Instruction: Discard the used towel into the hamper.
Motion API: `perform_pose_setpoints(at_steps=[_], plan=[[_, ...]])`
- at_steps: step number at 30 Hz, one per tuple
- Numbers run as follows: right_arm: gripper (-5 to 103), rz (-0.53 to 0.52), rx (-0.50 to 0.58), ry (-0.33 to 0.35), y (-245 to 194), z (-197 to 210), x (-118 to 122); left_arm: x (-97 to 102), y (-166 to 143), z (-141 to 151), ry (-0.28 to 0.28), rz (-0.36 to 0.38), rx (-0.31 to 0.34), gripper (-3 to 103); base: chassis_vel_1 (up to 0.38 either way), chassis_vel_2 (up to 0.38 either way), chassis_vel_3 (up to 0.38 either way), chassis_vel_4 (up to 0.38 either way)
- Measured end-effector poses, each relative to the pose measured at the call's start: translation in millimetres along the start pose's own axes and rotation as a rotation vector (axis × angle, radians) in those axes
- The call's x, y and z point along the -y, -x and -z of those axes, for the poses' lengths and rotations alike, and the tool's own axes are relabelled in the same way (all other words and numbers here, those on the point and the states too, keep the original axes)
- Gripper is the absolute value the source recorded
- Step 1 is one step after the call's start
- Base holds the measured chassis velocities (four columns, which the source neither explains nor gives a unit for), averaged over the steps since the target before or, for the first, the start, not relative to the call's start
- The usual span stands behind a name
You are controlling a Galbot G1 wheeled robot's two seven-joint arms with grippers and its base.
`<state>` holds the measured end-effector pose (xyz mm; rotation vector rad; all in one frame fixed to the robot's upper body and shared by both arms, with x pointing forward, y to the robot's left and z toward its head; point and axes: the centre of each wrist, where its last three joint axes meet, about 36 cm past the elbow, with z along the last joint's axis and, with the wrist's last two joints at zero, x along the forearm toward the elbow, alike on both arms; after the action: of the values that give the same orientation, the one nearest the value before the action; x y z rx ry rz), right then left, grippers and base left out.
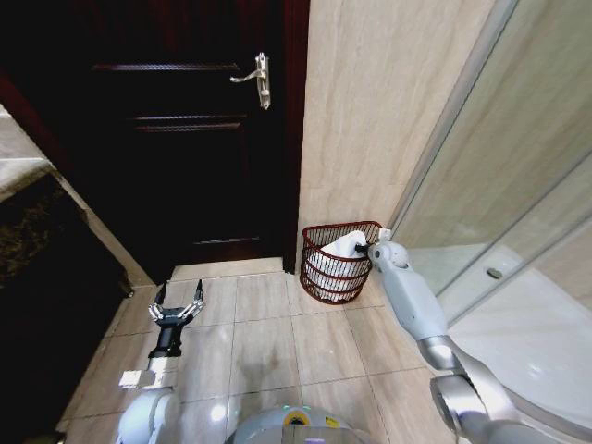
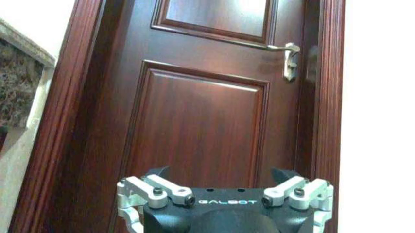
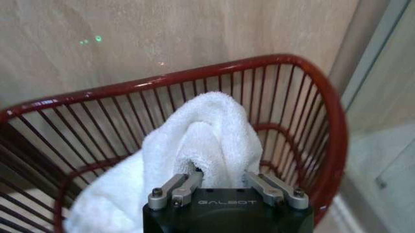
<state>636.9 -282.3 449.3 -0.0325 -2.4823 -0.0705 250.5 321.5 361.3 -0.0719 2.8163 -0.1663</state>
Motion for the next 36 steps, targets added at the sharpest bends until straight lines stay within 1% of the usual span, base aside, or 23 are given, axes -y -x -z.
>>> perform_pose_setpoints(at_steps=[1, 3, 5, 7, 8, 9, 10, 11, 13, 14, 16, 17, 20, 21, 23, 25, 26, 28, 29, 32, 33, 34, 36], plan=[[17, 0.000, 0.000, 0.000, 0, 0, 0, 0.0, 0, 0, 0.000, 0.000, 0.000, 100, 0.000, 0.000, 0.000, 0.000], [27, -0.018, 0.040, -0.051, -14, 6, 6, -1.1, 1, 0, -0.001, -0.002, 0.001, 100, 0.000, 0.000, 0.000, 0.000], [38, -0.008, 0.085, -0.096, -32, 14, 18, -2.7, 2, 0, -0.001, -0.004, 0.000, 100, 0.000, 0.000, 0.000, 0.000], [38, -0.009, 0.100, -0.113, -39, 16, 21, -3.2, 2, -1, -0.001, -0.005, 0.000, 100, 0.000, 0.000, 0.000, 0.000], [49, -0.026, 0.142, -0.144, -56, 25, 31, -3.7, 4, 0, -0.005, -0.003, 0.003, 100, 0.000, 0.000, 0.000, 0.000], [54, -0.036, 0.160, -0.149, -65, 28, 35, -3.6, 4, 0, -0.008, -0.003, 0.004, 100, 0.000, 0.000, 0.000, 0.000], [54, -0.036, 0.160, -0.149, -65, 28, 35, -3.6, 4, 0, -0.008, -0.003, 0.004, 100, 0.000, 0.000, 0.000, 0.000], [60, -0.042, 0.177, -0.147, -73, 32, 39, -3.3, 5, -1, -0.011, -0.002, 0.004, 100, 0.000, 0.000, 0.000, 0.000], [60, -0.047, 0.194, -0.143, -81, 35, 40, -3.0, 5, -2, -0.012, -0.002, 0.005, 100, 0.000, 0.000, 0.000, 0.000], [65, -0.051, 0.219, -0.137, -90, 38, 42, -2.3, 6, -2, -0.014, -0.002, 0.007, 100, 0.000, 0.000, 0.000, 0.000], [77, -0.018, 0.302, -0.099, -114, 46, 45, -0.8, 7, -2, -0.018, 0.002, 0.010, 100, 0.000, 0.000, 0.000, 0.000], [77, -0.018, 0.302, -0.099, -114, 46, 45, -0.8, 7, -2, -0.018, 0.002, 0.010, 100, 0.000, 0.000, 0.000, 0.000], [92, 0.039, 0.446, -0.063, -140, 45, 44, -0.1, 10, -1, -0.020, 0.011, 0.016, 100, 0.000, 0.000, 0.000, 0.000], [92, 0.039, 0.446, -0.063, -140, 45, 44, -0.1, 10, -1, -0.020, 0.011, 0.016, 100, 0.000, 0.000, 0.000, 0.000], [100, 0.070, 0.571, -0.071, -162, 35, 40, 0.1, 14, 1, -0.018, 0.014, 0.014, 100, 0.000, 0.000, 0.000, 0.000], [100, 0.074, 0.639, -0.100, -178, 20, 34, 0.8, 18, 2, -0.015, 0.013, 0.012, 100, 0.000, 0.000, 0.000, 0.000], [100, 0.074, 0.639, -0.100, -178, 20, 34, 0.8, 18, 2, -0.015, 0.013, 0.012, 100, 0.000, 0.000, 0.000, 0.000], [100, 0.067, 0.700, -0.148, -200, -16, 23, 2.4, 24, 7, -0.014, 0.005, 0.007, 100, 0.000, 0.000, 0.000, 0.000], [100, 0.067, 0.700, -0.148, -200, -16, 23, 2.4, 24, 7, -0.014, 0.005, 0.007, 100, 0.000, 0.000, 0.000, 0.000], [100, 0.035, 0.756, -0.187, -214, -59, 7, 4.5, 34, 12, -0.005, -0.012, -0.009, 100, 0.000, 0.000, 0.000, 0.000], [100, 0.021, 0.766, -0.205, -218, -69, 3, 5.3, 38, 14, -0.003, -0.018, -0.012, 100, 0.000, 0.000, 0.000, 0.000], [100, 0.021, 0.766, -0.205, -218, -69, 3, 5.3, 38, 14, -0.003, -0.018, -0.012, 100, 0.000, 0.000, 0.000, 0.000], [100, 0.006, 0.773, -0.218, -225, -91, -5, 7.0, 48, 19, 0.001, -0.023, -0.021, 100, 0.000, 0.000, 0.000, 0.000]])
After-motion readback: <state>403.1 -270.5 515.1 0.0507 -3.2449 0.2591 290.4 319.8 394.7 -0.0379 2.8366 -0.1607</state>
